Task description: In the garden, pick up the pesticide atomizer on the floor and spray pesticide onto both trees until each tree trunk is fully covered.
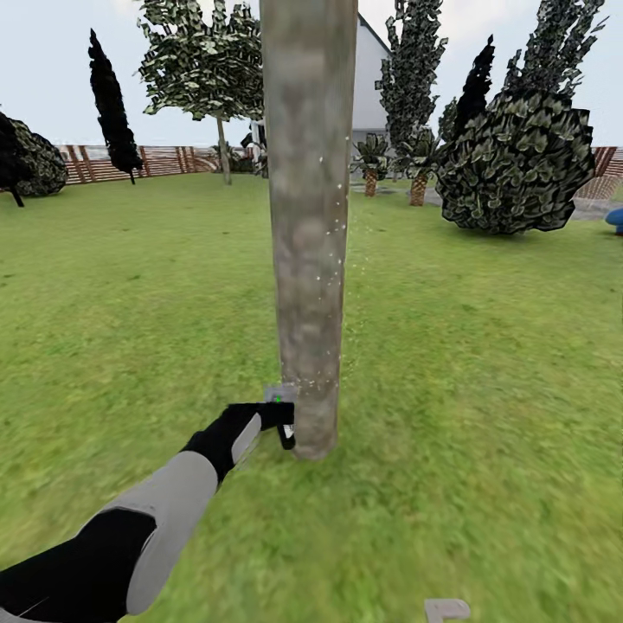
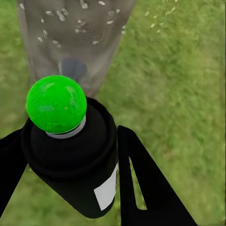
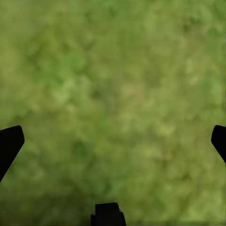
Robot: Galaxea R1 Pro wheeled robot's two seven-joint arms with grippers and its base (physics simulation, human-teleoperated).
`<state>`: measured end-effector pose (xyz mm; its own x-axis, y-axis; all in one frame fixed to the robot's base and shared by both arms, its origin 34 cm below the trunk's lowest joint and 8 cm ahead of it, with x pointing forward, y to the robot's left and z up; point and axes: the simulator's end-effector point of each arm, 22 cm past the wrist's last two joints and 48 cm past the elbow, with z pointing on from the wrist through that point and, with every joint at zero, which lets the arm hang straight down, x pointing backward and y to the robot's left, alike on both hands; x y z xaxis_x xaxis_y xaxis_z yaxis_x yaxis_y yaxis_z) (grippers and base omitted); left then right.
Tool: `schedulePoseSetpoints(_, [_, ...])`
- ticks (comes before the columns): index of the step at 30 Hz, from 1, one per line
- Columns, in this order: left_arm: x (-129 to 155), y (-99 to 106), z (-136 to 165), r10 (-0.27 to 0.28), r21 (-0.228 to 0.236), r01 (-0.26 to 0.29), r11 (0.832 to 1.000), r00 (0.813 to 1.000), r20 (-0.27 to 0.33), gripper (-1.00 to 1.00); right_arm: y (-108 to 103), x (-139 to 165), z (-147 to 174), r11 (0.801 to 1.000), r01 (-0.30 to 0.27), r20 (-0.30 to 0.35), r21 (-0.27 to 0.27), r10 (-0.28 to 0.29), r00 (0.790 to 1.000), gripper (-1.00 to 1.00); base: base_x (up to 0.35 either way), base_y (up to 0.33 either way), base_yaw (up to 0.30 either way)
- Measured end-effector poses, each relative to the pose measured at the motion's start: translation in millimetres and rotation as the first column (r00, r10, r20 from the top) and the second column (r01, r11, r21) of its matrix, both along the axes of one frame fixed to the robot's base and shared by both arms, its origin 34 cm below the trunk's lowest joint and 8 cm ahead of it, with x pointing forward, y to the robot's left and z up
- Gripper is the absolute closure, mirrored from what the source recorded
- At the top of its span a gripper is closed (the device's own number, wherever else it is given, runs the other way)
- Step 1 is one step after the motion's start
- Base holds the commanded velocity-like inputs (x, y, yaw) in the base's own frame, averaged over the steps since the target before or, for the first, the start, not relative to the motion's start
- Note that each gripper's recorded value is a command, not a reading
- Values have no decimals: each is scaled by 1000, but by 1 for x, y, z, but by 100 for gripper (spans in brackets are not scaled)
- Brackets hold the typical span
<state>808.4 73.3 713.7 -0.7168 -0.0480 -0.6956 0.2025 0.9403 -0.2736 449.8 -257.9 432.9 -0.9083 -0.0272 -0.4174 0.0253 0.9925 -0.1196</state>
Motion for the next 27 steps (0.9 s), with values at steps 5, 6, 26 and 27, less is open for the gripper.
schedulePoseSetpoints(5, [18,-5,56,-25,-15,26,1000,1000,18,100,0,0,0,1000,1,-1,0,-1,1000,-100,-137,5,0])
schedulePoseSetpoints(6, [17,-4,55,-25,-14,25,1000,1000,14,100,0,0,0,1000,1,-1,0,-1,1000,-100,-162,31,0])
schedulePoseSetpoints(26, [53,16,240,-67,34,63,997,986,152,100,0,0,0,1000,2,0,1,-2,1000,-100,-20,4,0])
schedulePoseSetpoints(27, [57,17,252,-67,35,62,997,983,170,100,0,0,0,1000,2,0,1,-2,1000,-100,0,0,0])
